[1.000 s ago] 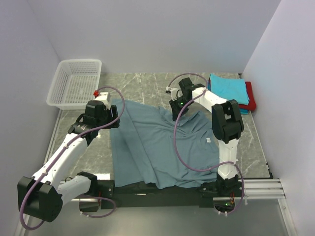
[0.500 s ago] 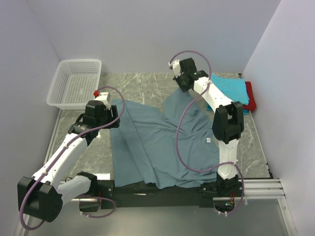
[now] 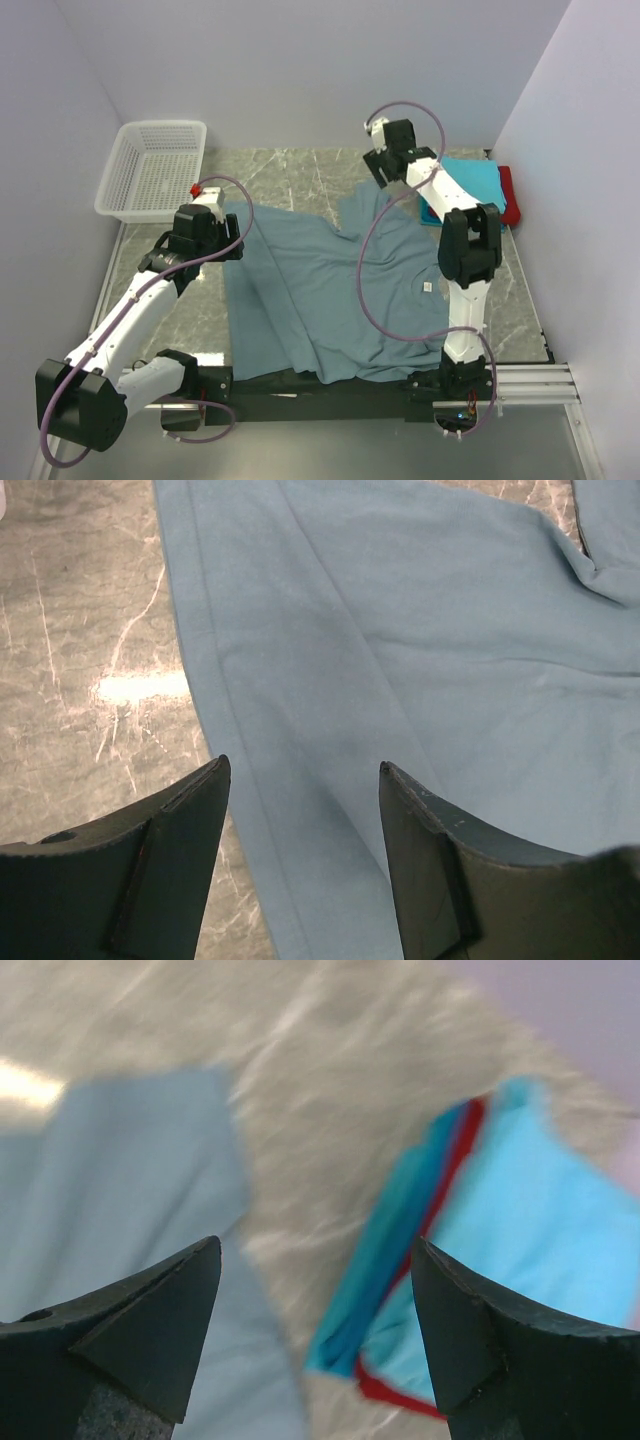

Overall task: Fold and stack the t-shirts
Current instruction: Flatten the tshirt out

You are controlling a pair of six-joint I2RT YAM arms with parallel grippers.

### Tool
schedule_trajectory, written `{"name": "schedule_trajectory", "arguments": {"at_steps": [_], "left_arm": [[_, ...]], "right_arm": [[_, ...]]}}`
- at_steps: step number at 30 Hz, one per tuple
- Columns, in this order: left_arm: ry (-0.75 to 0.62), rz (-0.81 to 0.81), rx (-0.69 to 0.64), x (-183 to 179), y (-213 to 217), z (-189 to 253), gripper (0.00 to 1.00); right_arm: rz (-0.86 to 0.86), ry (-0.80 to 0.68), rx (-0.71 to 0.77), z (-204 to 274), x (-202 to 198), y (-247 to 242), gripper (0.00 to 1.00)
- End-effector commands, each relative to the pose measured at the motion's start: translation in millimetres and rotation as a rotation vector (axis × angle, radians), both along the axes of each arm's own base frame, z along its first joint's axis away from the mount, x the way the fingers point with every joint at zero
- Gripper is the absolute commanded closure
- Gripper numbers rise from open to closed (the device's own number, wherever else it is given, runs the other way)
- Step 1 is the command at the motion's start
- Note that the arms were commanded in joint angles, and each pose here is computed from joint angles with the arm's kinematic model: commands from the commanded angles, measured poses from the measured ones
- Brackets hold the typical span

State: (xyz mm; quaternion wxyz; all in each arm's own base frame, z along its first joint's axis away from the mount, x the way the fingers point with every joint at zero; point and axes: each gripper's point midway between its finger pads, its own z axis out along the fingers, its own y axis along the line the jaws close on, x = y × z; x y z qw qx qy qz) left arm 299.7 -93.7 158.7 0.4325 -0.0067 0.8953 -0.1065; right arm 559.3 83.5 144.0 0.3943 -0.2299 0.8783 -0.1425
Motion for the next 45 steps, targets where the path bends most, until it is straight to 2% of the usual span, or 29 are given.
{"name": "schedule_trajectory", "arguments": {"at_steps": [1, 4, 7, 8, 9, 10, 12, 15, 16, 18, 19, 20, 22, 24, 32, 38, 45], "left_arm": [[-0.040, -0.006, 0.000, 4.9, -0.6, 9.3, 0.33], [-0.039, 0.017, 0.010, 5.7, 3.4, 8.0, 0.33], [-0.032, 0.053, 0.028, 8.2, 9.8, 4.4, 0.34], [-0.024, 0.066, 0.032, 10.0, 12.1, 1.8, 0.34], [-0.026, 0.092, 0.034, 13.0, 17.2, 1.4, 0.34], [-0.006, 0.111, 0.034, 15.8, 20.5, -5.1, 0.35], [0.014, 0.162, 0.009, 25.5, 29.5, -5.7, 0.40], [0.083, 0.215, 0.021, 44.3, 33.2, -14.8, 0.44], [0.136, 0.222, 0.041, 51.2, 33.4, -31.6, 0.44], [0.149, 0.222, 0.048, 70.9, 29.7, -30.6, 0.44], [0.213, 0.225, 0.078, 76.9, 30.7, -52.3, 0.45], [0.203, 0.226, 0.078, 91.4, 29.7, -46.4, 0.46], [0.276, 0.238, 0.105, 102.2, 35.1, -70.9, 0.52], [0.277, 0.257, 0.091, 117.5, 42.3, -71.5, 0.56], [0.270, 0.235, 0.078, 154.2, 46.6, -76.5, 0.55], [0.331, 0.234, 0.121, 186.9, 47.9, -96.4, 0.57], [0.393, 0.248, 0.198, 201.0, 61.6, -121.5, 0.59]], "right_arm": [[0.287, 0.111, 0.225, 15.9, -55.4, 55.1, 0.18], [0.441, 0.269, 0.349, -3.7, -105.3, 79.1, 0.25], [0.470, 0.416, 0.421, -25.2, -139.7, 81.9, 0.40], [0.470, 0.478, 0.436, -33.6, -152.3, 79.6, 0.51], [0.471, 0.514, 0.434, -40.0, -160.0, 76.7, 0.56], [0.471, 0.560, 0.424, -50.0, -171.7, 72.4, 0.67], [0.469, 0.573, 0.378, -56.2, -183.0, 62.4, 0.72], [0.459, 0.607, 0.338, -72.6, -204.5, 51.0, 0.75], [0.449, 0.632, 0.328, -81.4, -213.5, 47.5, 0.76], [0.435, 0.640, 0.312, -87.8, -218.7, 42.2, 0.76], [0.424, 0.663, 0.305, -96.5, -226.7, 38.7, 0.76], [0.420, 0.673, 0.299, -100.9, -229.3, 37.5, 0.77], [0.392, 0.700, 0.266, -110.1, -234.4, 29.6, 0.78], [0.375, 0.716, 0.239, -114.5, -237.0, 23.7, 0.78], [0.340, 0.732, 0.137, -124.6, -258.3, -1.1, 0.82], [0.333, 0.746, 0.166, -134.0, -267.2, 0.5, 0.82], [0.310, 0.752, 0.165, -140.2, -271.2, -6.2, 0.82]]}}
